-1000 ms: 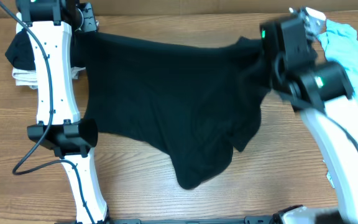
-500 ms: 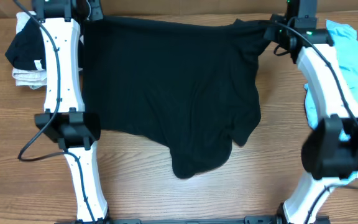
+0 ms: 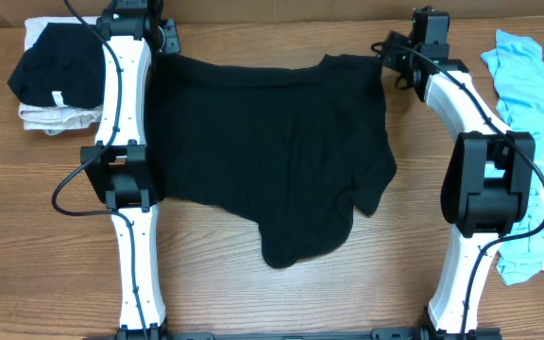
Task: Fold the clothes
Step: 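Lift the black t-shirt and spread it flat toward the table center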
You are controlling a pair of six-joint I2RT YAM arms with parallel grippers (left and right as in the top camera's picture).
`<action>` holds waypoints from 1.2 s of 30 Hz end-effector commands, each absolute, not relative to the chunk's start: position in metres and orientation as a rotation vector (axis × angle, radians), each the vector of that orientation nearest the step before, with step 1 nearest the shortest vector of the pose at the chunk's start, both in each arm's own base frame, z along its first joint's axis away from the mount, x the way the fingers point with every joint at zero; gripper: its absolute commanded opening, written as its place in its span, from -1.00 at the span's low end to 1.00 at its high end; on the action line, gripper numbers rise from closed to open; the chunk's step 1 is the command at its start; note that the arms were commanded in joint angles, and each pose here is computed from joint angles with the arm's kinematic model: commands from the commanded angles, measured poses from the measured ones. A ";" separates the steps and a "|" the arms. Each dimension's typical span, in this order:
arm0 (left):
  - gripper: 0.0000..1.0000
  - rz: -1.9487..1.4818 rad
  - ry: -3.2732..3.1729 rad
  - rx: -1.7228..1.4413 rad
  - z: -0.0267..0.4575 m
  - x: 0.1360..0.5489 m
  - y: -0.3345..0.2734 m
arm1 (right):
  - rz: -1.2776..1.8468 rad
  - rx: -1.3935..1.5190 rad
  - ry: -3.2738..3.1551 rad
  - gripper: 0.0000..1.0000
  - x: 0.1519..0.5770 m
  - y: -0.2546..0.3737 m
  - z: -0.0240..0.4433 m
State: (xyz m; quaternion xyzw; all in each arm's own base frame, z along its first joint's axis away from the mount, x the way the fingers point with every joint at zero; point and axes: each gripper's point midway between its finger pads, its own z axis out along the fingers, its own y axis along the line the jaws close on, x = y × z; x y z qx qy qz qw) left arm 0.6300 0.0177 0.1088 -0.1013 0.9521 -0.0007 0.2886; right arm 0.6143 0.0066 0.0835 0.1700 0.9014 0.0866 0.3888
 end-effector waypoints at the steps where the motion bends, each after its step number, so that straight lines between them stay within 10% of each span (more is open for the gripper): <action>1: 1.00 -0.004 2.471 -0.276 0.149 0.630 0.023 | 0.268 0.399 2.263 1.00 0.608 0.010 0.138; 14: 1.00 -0.016 2.385 -0.263 0.345 0.496 0.017 | 0.312 0.523 2.515 1.00 0.401 0.019 0.282; 36: 1.00 0.072 2.663 -0.266 0.293 0.451 0.025 | 0.360 0.778 2.998 0.81 0.281 0.103 0.058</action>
